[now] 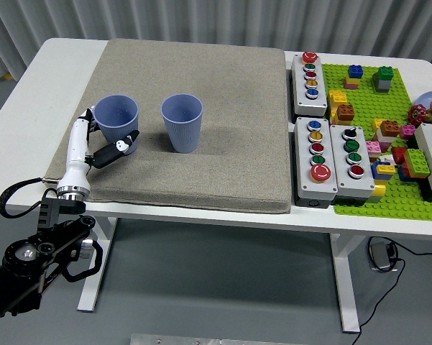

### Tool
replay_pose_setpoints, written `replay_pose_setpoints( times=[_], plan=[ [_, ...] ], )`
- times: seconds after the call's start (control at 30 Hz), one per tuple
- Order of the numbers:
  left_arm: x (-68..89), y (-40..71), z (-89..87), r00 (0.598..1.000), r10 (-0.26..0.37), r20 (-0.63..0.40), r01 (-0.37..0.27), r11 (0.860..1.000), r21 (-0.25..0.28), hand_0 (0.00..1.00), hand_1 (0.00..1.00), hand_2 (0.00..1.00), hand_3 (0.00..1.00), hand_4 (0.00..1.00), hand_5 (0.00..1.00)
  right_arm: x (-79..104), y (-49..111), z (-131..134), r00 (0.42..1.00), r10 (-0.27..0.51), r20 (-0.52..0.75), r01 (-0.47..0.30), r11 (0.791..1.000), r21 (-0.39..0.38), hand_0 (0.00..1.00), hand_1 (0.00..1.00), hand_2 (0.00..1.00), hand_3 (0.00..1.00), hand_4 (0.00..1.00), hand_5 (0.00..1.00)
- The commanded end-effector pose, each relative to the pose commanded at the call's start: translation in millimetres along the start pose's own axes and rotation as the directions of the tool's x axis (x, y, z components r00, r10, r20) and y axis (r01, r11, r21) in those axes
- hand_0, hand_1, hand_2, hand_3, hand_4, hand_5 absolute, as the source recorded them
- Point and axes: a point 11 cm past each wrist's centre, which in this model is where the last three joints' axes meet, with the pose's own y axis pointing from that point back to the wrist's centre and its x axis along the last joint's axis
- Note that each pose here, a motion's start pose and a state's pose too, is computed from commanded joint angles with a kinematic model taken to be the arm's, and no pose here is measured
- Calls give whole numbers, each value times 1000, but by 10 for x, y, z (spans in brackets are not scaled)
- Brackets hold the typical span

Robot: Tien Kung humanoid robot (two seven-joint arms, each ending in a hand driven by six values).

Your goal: Pick cup pour cup place

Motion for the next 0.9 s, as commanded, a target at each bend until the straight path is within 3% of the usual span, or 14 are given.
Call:
replay_pose_setpoints(
  times=[0.5,0.53,0.9],
  plan=[
    [-2,27,-38,999,-12,37,13,1000,-18,601,631,668,603,745,160,9,-5,21,1000,2,-1,-2,1000,-4,671,598,560,573,2,74],
    [-1,26,-35,999,-10,36,11,1000,-19,620,656,730,692,825,268,10,-5,20,1000,2,-1,-2,1000,-4,671,598,560,573,2,72],
    [41,4,-37,999,0,41,0,1000,-15,652,697,777,724,876,327,5,-2,4,1000,0,1,0,1000,-1,671,598,559,573,2,70]
  ],
)
